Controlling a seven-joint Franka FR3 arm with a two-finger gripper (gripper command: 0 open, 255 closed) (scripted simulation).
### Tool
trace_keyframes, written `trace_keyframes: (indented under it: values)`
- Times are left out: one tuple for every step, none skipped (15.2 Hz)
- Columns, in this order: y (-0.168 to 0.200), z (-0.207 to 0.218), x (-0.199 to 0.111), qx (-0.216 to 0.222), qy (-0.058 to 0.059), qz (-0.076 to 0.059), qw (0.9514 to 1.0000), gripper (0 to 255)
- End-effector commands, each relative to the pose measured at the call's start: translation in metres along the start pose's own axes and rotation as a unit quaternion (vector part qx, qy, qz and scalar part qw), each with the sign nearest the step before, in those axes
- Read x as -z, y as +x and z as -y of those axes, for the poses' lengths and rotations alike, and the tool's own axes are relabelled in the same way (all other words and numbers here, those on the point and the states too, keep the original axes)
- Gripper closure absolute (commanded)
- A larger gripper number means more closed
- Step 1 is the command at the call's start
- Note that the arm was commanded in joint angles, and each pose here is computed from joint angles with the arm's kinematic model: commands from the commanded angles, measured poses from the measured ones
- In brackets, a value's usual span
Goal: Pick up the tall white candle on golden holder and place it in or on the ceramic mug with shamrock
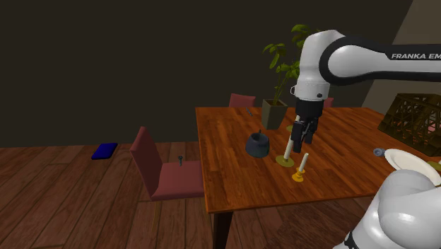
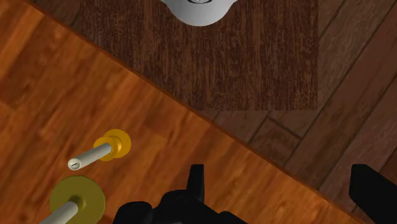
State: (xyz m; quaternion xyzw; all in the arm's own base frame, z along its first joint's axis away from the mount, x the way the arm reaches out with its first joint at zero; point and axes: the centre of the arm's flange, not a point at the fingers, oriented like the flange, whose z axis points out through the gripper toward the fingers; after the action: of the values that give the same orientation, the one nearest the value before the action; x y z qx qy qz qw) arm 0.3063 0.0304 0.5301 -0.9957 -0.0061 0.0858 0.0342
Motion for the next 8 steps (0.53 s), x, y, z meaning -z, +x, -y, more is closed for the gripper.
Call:
trace_keyframes:
  values:
    - [0.0, 0.0, 0.0, 0.0, 0.0, 0.0, 1.0, 0]
    - [0.005, -0.011, -0.005, -0.014, 0.001, -0.001, 0.9999, 0]
    - [0.009, -0.023, -0.01, -0.029, 0.001, -0.002, 0.9996, 0]
    - [0.013, -0.035, -0.015, -0.043, 0.002, -0.003, 0.9991, 0]
    - [0.017, -0.046, -0.02, -0.057, 0.002, -0.003, 0.9983, 0]
    - [0.02, -0.058, -0.025, -0.072, 0.003, -0.004, 0.9974, 0]
    - [0.023, -0.07, -0.03, -0.086, 0.003, -0.005, 0.9963, 0]
    - [0.026, -0.082, -0.035, -0.1, 0.004, -0.006, 0.9949, 0]
